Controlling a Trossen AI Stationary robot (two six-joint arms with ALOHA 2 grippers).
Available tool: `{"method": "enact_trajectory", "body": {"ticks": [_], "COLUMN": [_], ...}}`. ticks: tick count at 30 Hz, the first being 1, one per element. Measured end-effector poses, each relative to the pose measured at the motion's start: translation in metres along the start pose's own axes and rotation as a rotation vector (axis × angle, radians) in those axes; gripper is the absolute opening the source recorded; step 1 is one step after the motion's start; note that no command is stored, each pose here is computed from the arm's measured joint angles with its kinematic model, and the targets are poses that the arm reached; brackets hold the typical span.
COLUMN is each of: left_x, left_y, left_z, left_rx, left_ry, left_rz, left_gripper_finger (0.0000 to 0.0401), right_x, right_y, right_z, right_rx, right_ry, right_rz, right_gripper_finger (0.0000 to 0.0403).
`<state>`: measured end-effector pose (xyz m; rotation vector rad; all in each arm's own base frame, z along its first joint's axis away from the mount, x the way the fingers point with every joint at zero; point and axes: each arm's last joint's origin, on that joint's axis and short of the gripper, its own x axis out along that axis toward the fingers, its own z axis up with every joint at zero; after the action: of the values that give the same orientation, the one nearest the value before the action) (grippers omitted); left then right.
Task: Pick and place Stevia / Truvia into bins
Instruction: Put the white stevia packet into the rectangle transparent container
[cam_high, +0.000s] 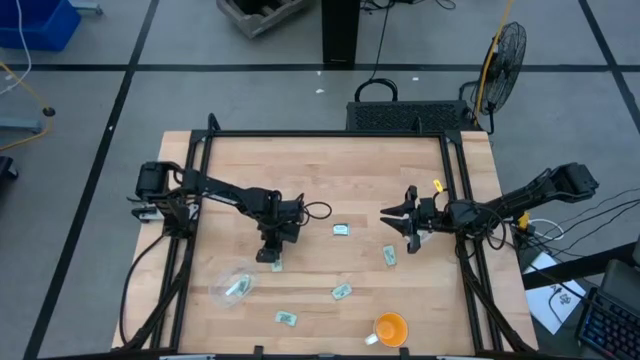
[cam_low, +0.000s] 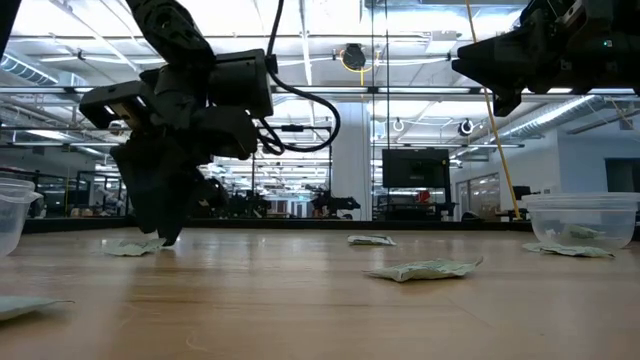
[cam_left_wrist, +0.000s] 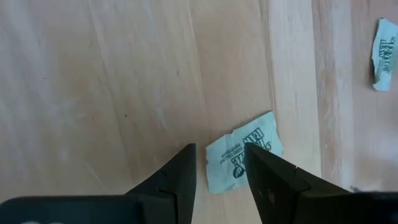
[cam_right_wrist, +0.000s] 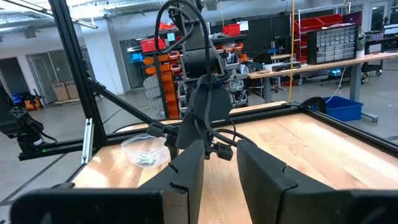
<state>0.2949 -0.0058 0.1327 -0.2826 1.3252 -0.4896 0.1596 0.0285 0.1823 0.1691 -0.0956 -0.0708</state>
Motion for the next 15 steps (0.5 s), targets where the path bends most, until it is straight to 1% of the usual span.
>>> {"method": "enact_trajectory", "body": {"ticks": [5,7,10,15], "left_x": [0.007,0.011,0.015,0.013], "left_y": [0.004,0.007,0.009,0.012], "left_z": [0.0,-0.001,-0.001,-0.002], "left_rx": [-0.008,-0.01,0.001,0.006], "left_ry": [0.019,0.037,0.049,0.052], "left_rz": [-0.004,-0.007,-0.005,0.02], "left_gripper_finger": [0.0139,0.013,0.01,0.0024], "right_x": [0.0,0.0,0.0,0.0], "right_y": [0.0,0.0,0.0,0.0], "right_z": [0.0,0.0,0.0,-0.001], "right_rx": [0.0,0.0,-0.001,-0.005], "right_ry": [0.0,0.001,0.002,0.013], "right_rz": [0.0,-0.001,0.0,-0.003], "right_gripper_finger": [0.0089,0.0089,0.0089,0.0089]}}
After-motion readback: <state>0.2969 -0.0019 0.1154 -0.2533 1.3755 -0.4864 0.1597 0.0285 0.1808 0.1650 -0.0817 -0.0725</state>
